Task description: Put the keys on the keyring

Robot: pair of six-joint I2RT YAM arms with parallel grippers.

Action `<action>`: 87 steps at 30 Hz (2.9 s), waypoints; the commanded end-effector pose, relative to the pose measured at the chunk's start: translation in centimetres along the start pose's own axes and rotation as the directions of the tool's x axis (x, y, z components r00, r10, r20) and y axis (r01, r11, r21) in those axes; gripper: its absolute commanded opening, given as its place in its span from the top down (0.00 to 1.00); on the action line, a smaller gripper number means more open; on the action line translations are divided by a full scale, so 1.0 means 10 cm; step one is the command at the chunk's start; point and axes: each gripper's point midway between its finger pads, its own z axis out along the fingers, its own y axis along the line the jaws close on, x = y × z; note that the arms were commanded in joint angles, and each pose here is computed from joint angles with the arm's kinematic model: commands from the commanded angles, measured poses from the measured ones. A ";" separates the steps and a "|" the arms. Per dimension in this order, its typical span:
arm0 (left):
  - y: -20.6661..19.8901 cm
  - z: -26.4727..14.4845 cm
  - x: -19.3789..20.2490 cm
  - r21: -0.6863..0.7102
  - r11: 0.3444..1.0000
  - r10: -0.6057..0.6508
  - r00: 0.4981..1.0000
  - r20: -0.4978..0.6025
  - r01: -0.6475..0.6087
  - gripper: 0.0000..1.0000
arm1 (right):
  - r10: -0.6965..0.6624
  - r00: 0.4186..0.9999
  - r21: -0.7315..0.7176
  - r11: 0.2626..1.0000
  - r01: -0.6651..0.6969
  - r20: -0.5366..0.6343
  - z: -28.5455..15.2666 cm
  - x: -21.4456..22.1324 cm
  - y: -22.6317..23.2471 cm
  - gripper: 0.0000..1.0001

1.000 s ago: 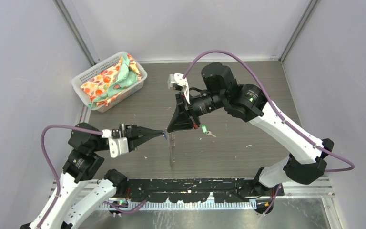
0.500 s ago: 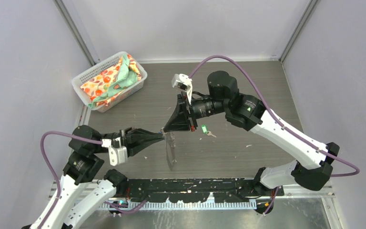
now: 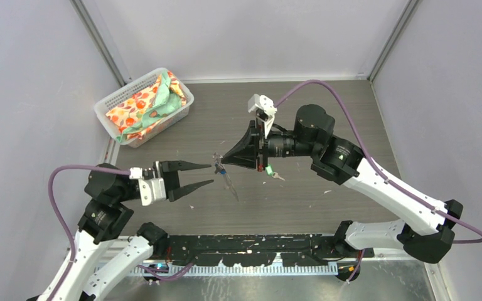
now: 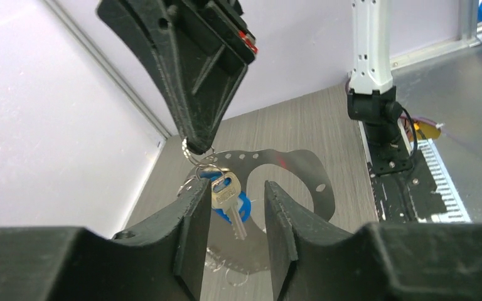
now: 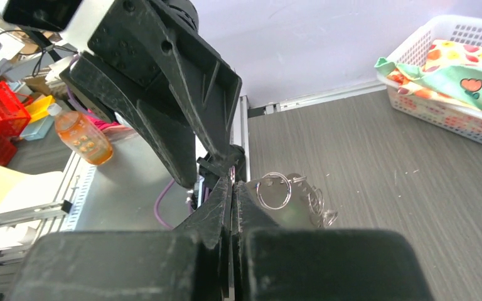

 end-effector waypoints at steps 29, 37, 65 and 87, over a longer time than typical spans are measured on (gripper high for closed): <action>0.27 0.24 -0.27 -0.033 0.908 -0.417 0.908 0.034 0.418 0.84 | -0.211 0.975 0.021 0.978 0.210 0.073 -0.12 -0.23 0.11 0.99; 0.26 0.22 -0.32 -0.026 0.913 -0.405 0.913 0.042 0.406 0.96 | -0.221 0.974 0.014 0.975 0.221 0.058 -0.11 -0.20 0.12 0.99; -0.04 0.22 -0.16 0.221 0.903 -0.337 0.926 -0.173 0.370 1.00 | -0.229 0.898 -0.044 0.972 0.230 -0.376 -0.31 -0.03 0.14 0.56; 0.04 0.28 -0.14 0.234 0.893 -0.340 0.917 -0.207 0.384 1.00 | -0.210 0.874 -0.058 0.977 0.206 -0.438 -0.09 0.14 0.10 0.67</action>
